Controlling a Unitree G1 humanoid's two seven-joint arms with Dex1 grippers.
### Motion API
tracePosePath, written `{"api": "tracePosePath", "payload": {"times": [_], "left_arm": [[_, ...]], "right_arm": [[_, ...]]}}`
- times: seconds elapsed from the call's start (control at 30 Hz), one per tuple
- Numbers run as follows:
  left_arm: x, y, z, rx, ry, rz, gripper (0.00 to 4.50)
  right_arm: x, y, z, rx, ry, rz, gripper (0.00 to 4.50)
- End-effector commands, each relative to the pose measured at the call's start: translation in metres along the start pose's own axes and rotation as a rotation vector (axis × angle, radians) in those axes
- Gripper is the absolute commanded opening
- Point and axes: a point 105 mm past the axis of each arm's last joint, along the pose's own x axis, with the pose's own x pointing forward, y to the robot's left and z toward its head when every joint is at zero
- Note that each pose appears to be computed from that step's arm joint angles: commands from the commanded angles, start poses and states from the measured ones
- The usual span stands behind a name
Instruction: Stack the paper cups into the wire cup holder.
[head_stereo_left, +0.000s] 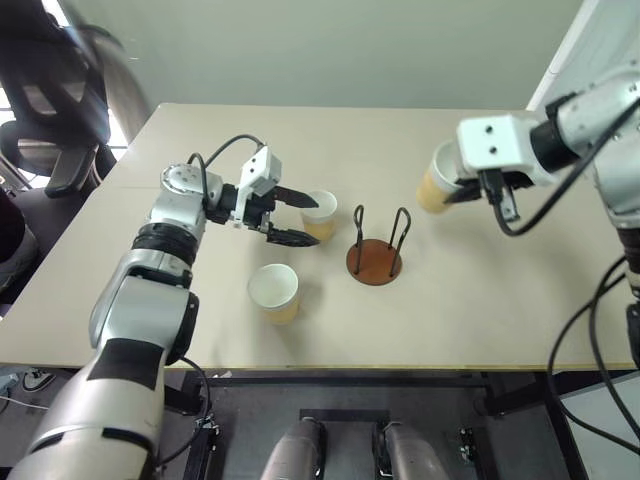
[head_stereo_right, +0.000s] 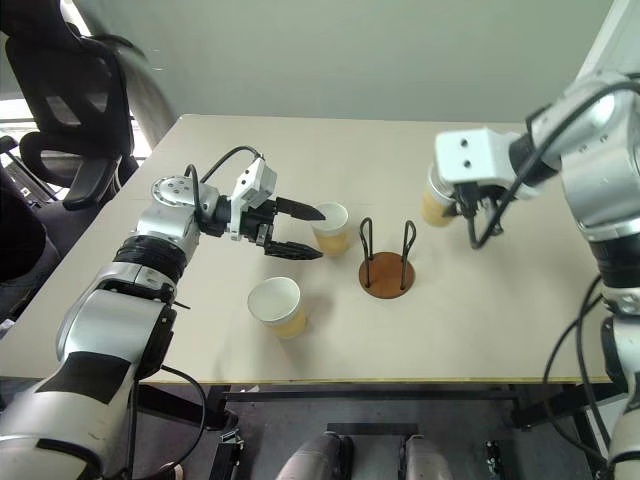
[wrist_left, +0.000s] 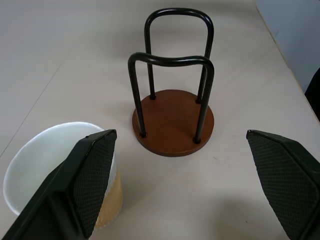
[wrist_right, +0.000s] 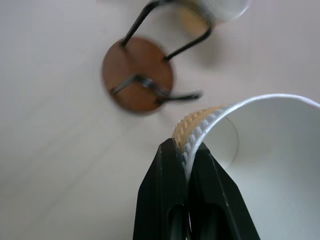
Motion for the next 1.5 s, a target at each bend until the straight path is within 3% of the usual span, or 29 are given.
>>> {"api": "tracePosePath", "payload": {"times": [0.03, 0.23, 0.67, 1.5], "left_arm": [[-0.001, 0.000, 0.013, 0.048, -0.012, -0.033, 4.50], [0.000, 0.000, 0.014, 0.052, -0.013, -0.035, 4.50], [-0.004, 0.000, 0.013, 0.055, -0.012, -0.022, 4.50], [-0.011, 0.001, 0.011, 0.050, -0.009, -0.004, 4.50]], "right_arm": [[-0.003, -0.014, 0.014, -0.047, -0.001, -0.045, 0.05], [0.006, -0.006, 0.034, -0.091, -0.057, 0.018, 0.05], [0.025, 0.007, 0.049, -0.114, -0.114, 0.094, 0.05], [0.041, 0.018, 0.045, -0.149, -0.102, 0.131, 0.05]]}}
